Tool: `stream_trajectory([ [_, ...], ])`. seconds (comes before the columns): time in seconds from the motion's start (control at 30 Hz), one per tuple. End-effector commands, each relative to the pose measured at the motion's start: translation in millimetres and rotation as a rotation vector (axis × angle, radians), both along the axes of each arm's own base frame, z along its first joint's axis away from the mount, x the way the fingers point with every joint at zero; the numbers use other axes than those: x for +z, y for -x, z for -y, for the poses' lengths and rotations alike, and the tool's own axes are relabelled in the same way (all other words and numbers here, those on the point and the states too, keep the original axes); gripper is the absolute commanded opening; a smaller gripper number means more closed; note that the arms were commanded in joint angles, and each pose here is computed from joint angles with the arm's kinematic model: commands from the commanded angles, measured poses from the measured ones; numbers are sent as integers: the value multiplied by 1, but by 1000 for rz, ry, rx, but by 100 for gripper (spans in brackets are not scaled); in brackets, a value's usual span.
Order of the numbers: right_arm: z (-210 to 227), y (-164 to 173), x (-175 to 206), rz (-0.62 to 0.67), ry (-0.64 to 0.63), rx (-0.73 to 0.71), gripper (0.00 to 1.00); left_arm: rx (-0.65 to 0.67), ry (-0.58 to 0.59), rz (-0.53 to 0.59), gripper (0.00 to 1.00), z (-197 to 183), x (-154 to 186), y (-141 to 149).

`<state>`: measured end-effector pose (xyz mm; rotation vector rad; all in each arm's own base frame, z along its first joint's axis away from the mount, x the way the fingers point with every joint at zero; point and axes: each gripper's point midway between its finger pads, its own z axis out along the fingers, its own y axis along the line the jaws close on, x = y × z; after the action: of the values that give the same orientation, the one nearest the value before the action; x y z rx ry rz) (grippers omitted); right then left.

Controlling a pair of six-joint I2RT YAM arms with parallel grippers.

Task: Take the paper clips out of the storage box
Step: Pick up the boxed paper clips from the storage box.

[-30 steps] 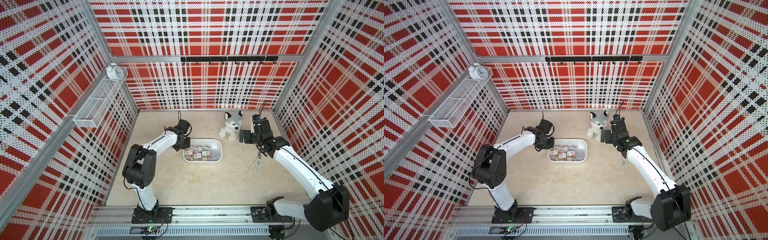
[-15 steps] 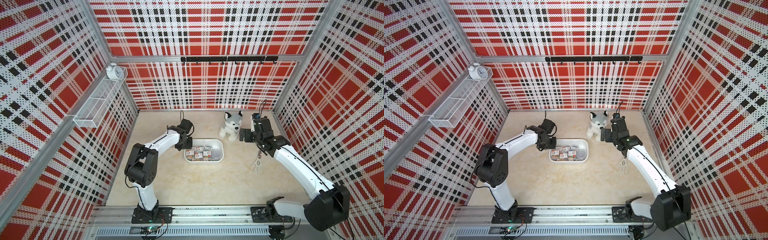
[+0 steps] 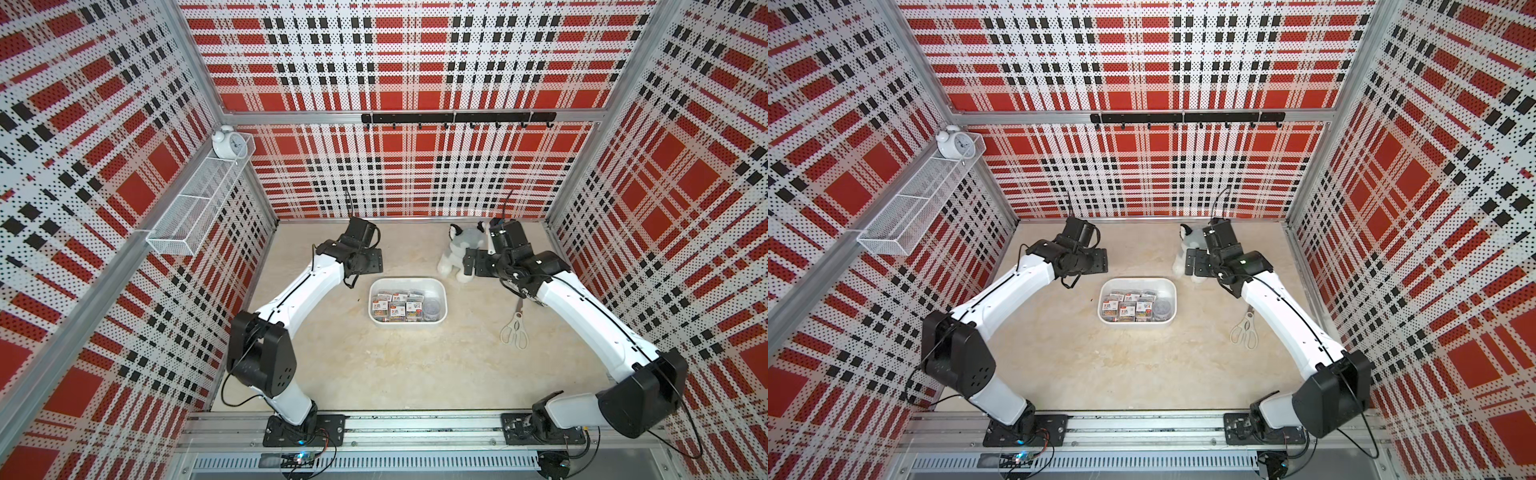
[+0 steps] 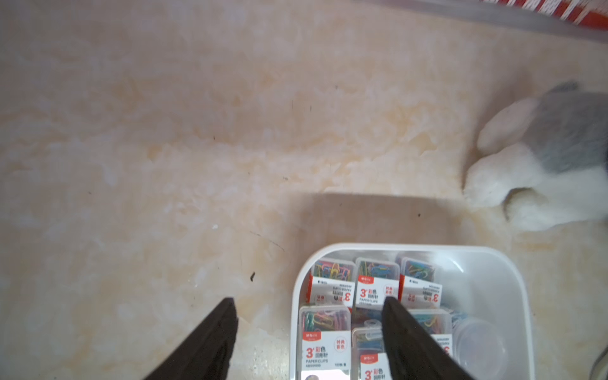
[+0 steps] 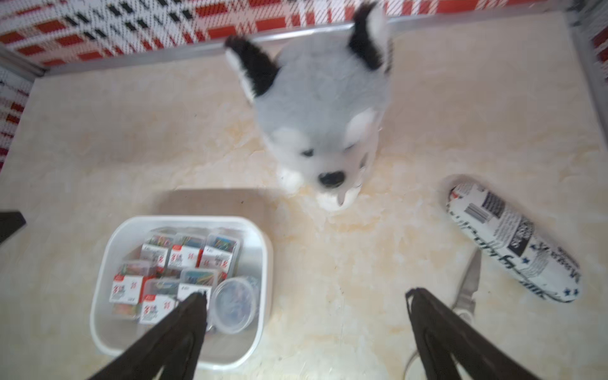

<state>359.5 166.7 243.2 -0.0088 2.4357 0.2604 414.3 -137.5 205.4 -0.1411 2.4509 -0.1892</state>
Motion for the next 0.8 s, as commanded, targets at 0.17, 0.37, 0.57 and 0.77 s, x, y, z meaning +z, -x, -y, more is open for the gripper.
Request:
stream_trajectory([
  [0.17, -65, 59, -52, -367, 43, 7, 87, 113, 89, 130, 68, -46, 10, -6],
  [0.37, -78, 61, -91, -478, 129, 23, 81, 65, 94, 99, 70, -36, -10, 7],
  [0.57, -88, 53, -107, -505, 181, 106, 78, 77, 84, 94, 70, -46, -16, 14],
  [0.77, -97, 51, -126, -546, 211, 184, 81, 76, 88, 85, 71, -45, -20, 15],
])
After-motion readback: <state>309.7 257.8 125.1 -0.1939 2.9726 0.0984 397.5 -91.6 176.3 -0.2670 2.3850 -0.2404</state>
